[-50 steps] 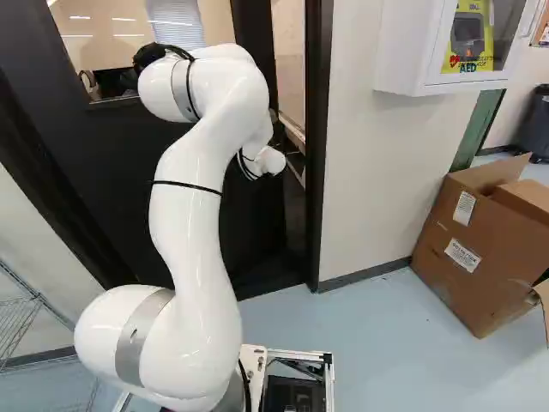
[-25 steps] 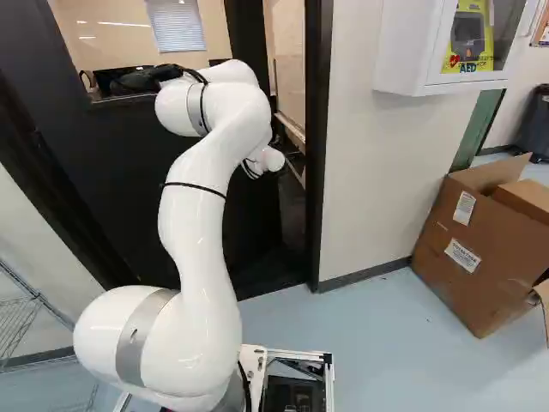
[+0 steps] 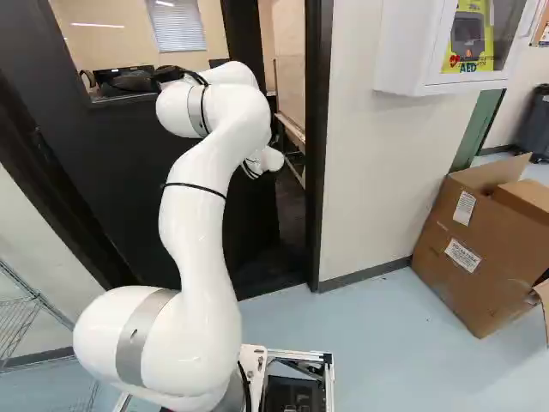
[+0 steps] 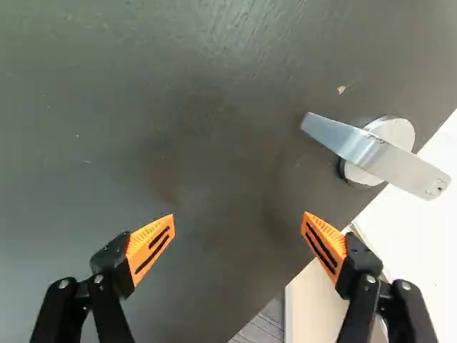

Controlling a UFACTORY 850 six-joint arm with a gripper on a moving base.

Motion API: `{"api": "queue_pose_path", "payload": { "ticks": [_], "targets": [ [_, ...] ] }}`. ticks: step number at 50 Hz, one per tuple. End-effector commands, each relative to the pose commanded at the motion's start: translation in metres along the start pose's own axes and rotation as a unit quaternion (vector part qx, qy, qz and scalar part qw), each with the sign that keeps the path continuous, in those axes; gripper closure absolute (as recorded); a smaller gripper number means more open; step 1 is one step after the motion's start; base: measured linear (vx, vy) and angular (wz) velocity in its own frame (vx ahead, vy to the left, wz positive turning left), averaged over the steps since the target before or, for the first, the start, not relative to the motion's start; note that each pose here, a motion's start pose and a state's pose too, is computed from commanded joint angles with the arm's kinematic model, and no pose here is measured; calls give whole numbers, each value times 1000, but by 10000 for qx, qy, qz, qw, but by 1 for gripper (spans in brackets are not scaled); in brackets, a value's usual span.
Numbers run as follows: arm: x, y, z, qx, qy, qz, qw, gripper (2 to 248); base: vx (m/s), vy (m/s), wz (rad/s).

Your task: Open the door and move inside

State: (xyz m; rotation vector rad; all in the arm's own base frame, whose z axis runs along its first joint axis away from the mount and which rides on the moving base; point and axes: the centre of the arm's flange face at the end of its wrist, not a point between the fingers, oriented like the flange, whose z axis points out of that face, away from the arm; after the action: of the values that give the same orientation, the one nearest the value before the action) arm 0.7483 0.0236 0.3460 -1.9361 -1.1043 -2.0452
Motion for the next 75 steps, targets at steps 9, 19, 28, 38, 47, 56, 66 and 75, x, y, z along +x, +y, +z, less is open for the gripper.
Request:
{"api": "queue_pose_path", "payload": {
  "ticks": [9, 19, 28, 38, 47, 56, 66, 75],
  "targets": [
    [7, -8, -10, -19, -53, 95, 9999, 3, 0, 0, 0],
    [15, -17, -23, -69, -140, 226, 9996, 3, 0, 0, 0],
    [22, -25, -35, -132, -234, 352, 9990, 3, 0, 0, 0],
    [29, -34, -50, -234, -361, 507, 9978, 3, 0, 0, 0],
    [34, -42, -63, -345, -492, 653, 9961, 3, 0, 0, 0],
    [39, -49, -77, -466, -628, 800, 9937, 3, 0, 0, 0],
    [44, -57, -94, -611, -779, 962, 9904, 3, 0, 0, 0],
    [48, -62, -109, -782, -916, 1127, 9863, 3, 0, 0, 0]
  ]
}}
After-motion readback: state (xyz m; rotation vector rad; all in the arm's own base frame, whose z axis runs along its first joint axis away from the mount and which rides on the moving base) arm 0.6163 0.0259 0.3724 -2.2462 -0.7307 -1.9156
